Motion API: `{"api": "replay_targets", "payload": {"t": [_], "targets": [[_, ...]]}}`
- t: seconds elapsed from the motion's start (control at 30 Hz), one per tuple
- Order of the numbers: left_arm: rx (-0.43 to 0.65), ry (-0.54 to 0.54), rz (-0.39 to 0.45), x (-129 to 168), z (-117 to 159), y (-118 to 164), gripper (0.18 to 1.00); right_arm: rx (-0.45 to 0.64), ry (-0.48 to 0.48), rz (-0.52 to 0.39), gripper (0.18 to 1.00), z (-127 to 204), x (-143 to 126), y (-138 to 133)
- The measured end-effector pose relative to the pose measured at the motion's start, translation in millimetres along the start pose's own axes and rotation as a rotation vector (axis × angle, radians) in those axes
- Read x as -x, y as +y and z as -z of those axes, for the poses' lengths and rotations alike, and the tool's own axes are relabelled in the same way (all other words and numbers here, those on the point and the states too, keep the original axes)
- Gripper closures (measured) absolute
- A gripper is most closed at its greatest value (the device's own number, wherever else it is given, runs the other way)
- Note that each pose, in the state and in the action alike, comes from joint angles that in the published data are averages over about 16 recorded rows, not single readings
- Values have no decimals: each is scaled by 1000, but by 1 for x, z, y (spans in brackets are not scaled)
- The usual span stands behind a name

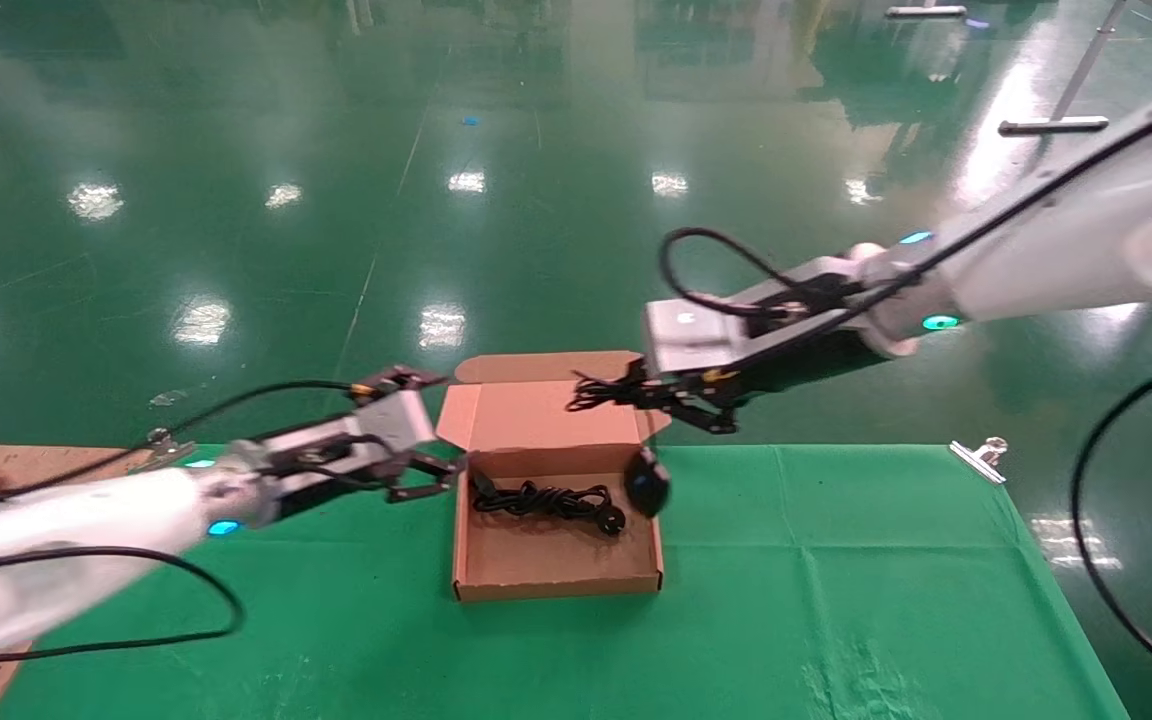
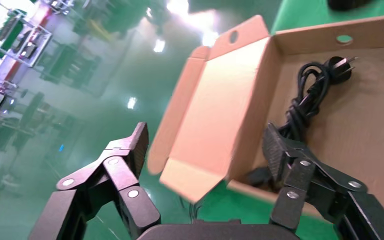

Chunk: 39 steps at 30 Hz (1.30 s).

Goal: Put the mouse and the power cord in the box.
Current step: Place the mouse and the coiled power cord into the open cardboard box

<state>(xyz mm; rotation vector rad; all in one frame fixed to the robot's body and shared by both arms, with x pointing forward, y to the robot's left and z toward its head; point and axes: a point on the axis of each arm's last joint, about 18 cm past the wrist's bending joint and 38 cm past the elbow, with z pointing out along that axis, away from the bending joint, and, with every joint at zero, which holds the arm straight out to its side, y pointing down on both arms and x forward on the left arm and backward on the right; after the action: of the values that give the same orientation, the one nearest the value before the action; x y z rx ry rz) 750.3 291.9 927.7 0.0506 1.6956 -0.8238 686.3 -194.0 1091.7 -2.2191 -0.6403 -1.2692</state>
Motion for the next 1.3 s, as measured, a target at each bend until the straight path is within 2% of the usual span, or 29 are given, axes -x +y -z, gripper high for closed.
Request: {"api": "replay_targets", "payload": {"t": [0.13,0.3,0.43,0.6,0.9,1.13,1.3], "targets": [[-3,-28,22,18,35,20,362,-12,-2,26,959,-22,-1,-19],[20,-61,44,33,76,45,287,-21,-1,54,959,-53,7,-40],[44,-81,59,41,102,61,243,-23,-5,73,959,-79,21,-56],[68,-98,72,45,122,74,206,-11,-12,74,959,-111,46,-64],[80,-104,75,47,129,79,185,89,35,55,959,-149,79,-33],[80,-105,75,47,130,79,184,165,93,64,959,-160,90,-5],[80,-106,76,47,130,79,184,183,118,75,959,-165,94,3]]}}
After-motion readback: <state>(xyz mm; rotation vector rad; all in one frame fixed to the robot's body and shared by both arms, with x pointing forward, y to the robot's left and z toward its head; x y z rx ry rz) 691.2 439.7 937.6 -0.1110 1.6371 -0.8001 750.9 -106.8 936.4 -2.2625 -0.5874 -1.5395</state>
